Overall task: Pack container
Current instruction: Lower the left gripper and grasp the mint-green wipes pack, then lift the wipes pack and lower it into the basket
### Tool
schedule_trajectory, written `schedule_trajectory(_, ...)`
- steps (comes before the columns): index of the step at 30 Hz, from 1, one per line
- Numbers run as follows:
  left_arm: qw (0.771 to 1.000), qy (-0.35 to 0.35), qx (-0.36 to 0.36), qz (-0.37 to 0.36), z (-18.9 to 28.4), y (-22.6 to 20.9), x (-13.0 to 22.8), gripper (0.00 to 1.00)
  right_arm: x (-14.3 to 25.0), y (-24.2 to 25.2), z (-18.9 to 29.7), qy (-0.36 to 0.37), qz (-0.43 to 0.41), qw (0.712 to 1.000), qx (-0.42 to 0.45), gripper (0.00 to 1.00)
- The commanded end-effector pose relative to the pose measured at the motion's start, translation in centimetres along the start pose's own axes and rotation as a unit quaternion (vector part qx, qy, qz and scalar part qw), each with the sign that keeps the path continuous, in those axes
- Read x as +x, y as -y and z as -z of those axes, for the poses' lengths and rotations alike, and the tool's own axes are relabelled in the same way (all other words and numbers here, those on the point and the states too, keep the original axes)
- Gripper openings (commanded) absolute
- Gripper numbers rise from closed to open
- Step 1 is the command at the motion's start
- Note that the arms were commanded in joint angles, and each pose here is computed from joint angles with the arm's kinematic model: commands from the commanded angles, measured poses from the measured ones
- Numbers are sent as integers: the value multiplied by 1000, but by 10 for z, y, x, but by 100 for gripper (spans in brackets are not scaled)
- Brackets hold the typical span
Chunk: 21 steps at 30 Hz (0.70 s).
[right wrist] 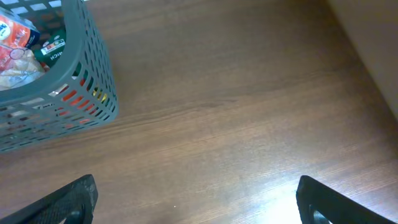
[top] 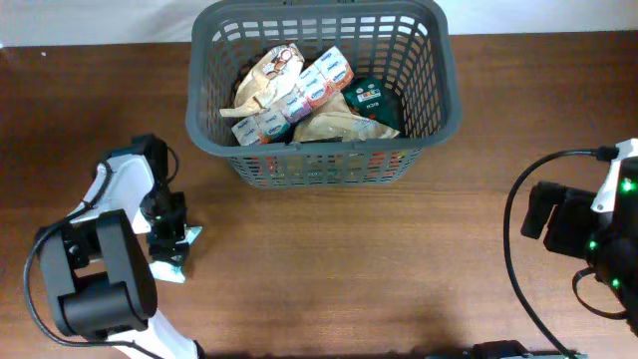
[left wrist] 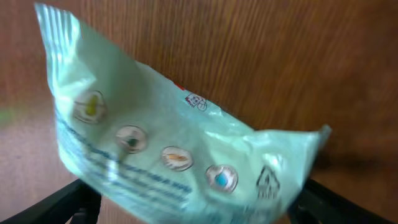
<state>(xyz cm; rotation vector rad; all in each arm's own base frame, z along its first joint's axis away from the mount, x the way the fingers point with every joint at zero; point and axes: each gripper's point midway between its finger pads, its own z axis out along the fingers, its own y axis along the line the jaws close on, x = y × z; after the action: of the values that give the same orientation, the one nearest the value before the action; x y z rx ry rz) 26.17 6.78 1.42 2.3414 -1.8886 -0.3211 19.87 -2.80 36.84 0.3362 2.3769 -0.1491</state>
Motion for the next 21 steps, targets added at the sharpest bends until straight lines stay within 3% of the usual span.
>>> schedule_trajectory(1,1000,11,-16,-4,-17,-11,-2,87,-1,3,3,8,1,1000,8,99)
schedule_trajectory(5,1000,11,-13,-4,-29,-14,-1,87,-1,4,3,8,1,1000,10,99)
schedule_trajectory(7,1000,11,-11,-4,-34,-15,-1,77,-1,4,3,8,1,1000,10,99)
schedule_trajectory(9,1000,12,-9,-3,-38,-15,-1,43,-1,4,3,8,1,1000,10,99)
schedule_trajectory(10,1000,12,-8,-3,-39,-15,-1,19,-1,4,3,8,1,1000,10,99)
schedule_trajectory(12,1000,15,-5,-3,-39,-14,-2,2,-1,4,3,8,0,1000,10,99)
schedule_trajectory(21,999,17,22,-41,-39,0,-2,2,0,4,3,6,1,1000,11,99)
